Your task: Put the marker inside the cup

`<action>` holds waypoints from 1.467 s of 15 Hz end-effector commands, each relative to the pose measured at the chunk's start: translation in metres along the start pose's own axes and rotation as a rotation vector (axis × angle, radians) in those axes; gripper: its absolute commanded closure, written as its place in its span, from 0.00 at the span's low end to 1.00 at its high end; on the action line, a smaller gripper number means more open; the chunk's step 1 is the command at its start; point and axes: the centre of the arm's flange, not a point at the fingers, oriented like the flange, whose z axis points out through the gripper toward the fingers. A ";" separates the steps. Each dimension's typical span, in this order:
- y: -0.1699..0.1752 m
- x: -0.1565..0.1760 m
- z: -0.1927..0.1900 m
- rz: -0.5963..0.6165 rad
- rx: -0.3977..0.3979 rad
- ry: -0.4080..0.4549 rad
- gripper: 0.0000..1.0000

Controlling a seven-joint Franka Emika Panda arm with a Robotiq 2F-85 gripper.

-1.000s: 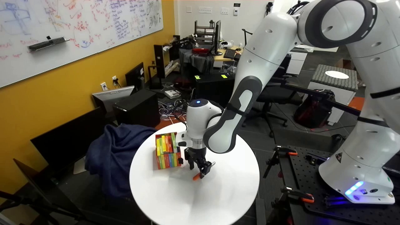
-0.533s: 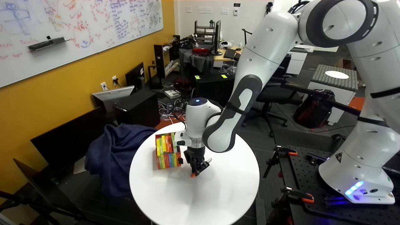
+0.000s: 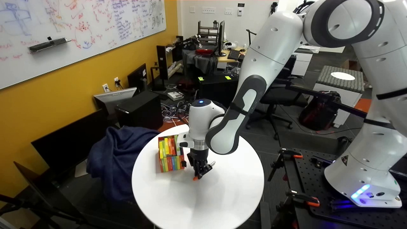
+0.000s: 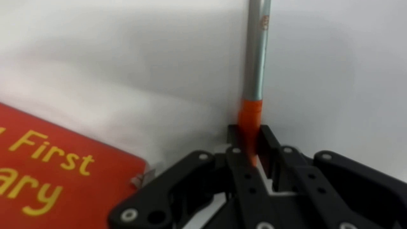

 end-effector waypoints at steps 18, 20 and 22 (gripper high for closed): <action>-0.041 -0.033 -0.105 0.390 -0.275 0.124 0.96; -0.045 -0.037 -0.117 0.408 -0.293 0.113 0.96; -0.048 -0.043 -0.130 0.427 -0.315 0.107 0.96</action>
